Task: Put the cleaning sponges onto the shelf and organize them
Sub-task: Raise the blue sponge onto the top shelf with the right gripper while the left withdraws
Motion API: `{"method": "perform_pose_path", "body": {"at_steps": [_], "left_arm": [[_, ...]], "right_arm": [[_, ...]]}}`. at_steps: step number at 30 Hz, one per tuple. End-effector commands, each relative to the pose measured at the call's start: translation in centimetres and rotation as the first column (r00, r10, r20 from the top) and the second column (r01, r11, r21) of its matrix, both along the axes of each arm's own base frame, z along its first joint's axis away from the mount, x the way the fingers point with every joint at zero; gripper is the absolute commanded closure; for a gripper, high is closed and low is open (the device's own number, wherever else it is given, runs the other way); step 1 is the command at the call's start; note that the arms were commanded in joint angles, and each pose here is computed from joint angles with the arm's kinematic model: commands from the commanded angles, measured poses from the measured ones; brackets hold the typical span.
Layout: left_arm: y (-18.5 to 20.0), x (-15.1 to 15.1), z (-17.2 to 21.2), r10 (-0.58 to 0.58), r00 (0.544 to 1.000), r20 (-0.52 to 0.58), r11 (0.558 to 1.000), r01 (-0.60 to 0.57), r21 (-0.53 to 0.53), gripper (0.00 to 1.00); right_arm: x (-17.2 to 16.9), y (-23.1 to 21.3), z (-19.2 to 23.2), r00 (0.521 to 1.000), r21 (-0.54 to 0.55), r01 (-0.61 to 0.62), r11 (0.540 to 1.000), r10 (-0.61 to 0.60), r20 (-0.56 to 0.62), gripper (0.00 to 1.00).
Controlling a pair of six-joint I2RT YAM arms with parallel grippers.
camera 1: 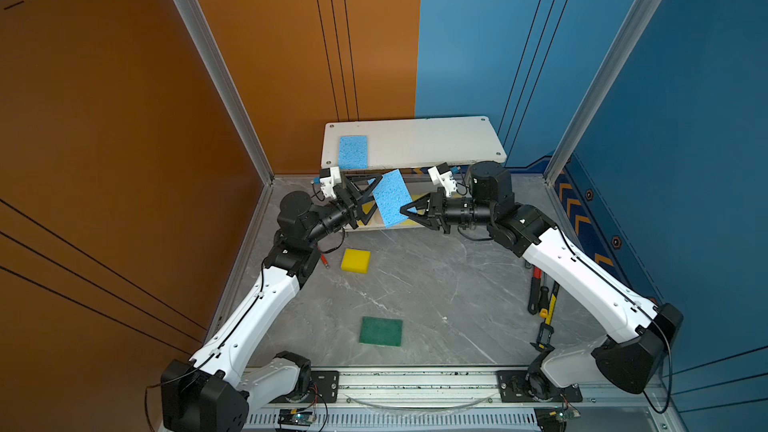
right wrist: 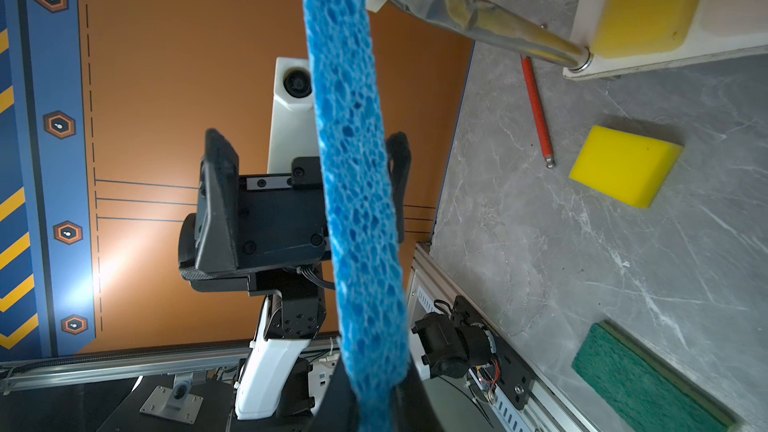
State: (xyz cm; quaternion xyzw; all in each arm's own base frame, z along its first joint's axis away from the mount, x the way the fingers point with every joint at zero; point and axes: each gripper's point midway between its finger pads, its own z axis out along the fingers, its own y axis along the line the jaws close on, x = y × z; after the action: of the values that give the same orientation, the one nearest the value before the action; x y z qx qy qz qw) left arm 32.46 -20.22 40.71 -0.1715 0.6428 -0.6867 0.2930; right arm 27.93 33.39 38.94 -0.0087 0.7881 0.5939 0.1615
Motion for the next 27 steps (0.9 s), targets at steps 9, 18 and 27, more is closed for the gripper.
{"method": "perform_pose_path", "body": {"at_steps": [9,18,27], "left_arm": [[6.5,-4.9,-6.1,0.222,0.967,-0.124,0.851,-0.131,0.509,0.02],[10.5,-8.2,-9.8,0.347,0.913,-0.217,0.807,-0.172,0.565,0.02],[11.4,-8.8,-10.4,0.357,0.902,-0.242,0.821,-0.18,0.541,0.02]], "right_arm": [[7.8,-1.8,6.1,0.966,0.102,0.202,0.974,-0.216,0.144,0.88],[14.6,0.8,6.4,0.951,0.121,0.267,0.956,-0.281,0.13,0.88],[17.4,1.9,3.9,0.946,0.091,0.304,0.948,-0.311,0.086,0.88]]}}
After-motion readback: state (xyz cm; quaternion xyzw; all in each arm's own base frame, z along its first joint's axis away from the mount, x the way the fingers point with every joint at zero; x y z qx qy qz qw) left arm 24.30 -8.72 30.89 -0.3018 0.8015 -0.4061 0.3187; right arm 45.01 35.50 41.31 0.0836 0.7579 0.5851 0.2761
